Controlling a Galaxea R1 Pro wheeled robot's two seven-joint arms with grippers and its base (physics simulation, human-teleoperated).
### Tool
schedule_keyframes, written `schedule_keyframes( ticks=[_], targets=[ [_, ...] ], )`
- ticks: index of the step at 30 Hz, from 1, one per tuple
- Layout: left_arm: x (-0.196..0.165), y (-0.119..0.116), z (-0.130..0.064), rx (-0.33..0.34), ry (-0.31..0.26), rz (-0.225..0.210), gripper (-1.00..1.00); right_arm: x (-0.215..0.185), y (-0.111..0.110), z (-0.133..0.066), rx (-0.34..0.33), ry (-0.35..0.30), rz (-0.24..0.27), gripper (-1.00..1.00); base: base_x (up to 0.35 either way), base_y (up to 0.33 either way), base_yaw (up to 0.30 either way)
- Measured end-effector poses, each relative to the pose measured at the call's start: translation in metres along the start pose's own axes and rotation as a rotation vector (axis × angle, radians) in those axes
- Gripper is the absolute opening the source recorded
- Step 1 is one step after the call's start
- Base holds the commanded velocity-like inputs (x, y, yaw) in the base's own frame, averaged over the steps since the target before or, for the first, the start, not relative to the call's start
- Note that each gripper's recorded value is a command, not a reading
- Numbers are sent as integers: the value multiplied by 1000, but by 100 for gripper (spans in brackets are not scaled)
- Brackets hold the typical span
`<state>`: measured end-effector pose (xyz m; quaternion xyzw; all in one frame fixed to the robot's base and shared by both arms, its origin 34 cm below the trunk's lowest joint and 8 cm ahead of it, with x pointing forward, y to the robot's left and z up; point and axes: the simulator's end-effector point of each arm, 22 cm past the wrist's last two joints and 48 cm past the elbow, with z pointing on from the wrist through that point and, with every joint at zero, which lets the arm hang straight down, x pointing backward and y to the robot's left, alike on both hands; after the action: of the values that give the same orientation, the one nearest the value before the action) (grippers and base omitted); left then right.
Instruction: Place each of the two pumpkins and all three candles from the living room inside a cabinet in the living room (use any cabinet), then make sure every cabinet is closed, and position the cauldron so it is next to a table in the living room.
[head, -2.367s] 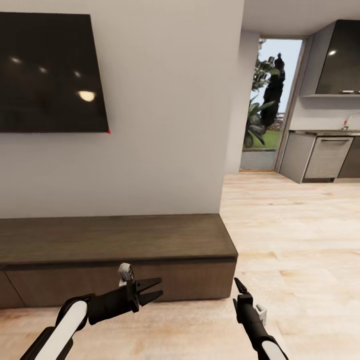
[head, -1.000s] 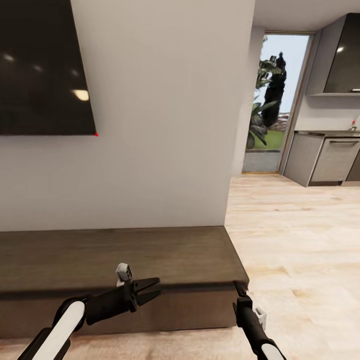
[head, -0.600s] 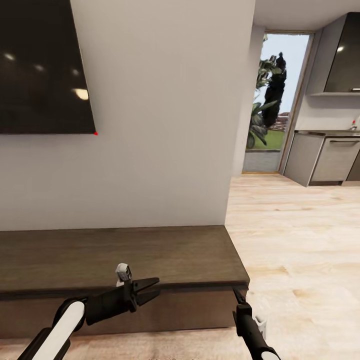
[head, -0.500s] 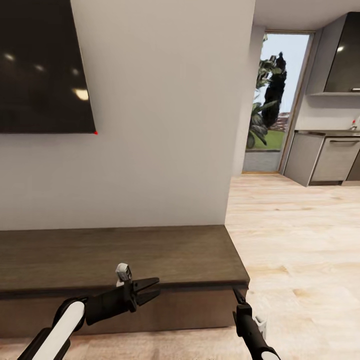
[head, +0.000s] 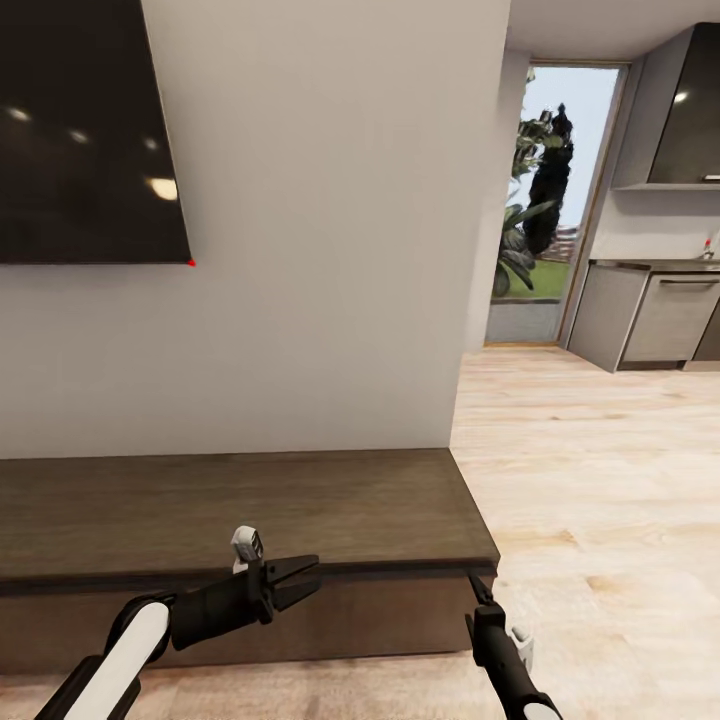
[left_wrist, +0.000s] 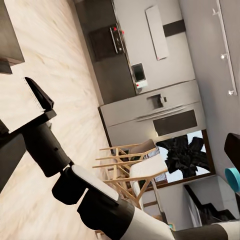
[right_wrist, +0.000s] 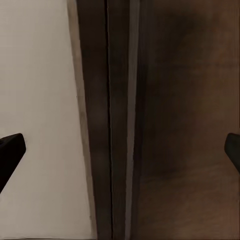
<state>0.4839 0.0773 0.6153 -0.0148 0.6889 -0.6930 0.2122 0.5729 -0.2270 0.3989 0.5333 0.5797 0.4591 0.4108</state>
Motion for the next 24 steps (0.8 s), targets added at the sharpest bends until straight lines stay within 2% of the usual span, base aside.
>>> schedule_keyframes(
  ticks=[6, 16, 24],
  targets=[
    [0, 0, 0, 0, 0, -1, 100, 1, 3, -1, -19, 3, -2, 100, 31, 0, 0],
    [1, 0, 1, 2, 2, -2, 100, 1, 1, -1, -16, 3, -2, 100, 115, -12, 0],
    [0, 0, 0, 2, 0, -1, 100, 1, -1, -2, -13, 4, -6, 100, 18, -5, 0]
  ],
)
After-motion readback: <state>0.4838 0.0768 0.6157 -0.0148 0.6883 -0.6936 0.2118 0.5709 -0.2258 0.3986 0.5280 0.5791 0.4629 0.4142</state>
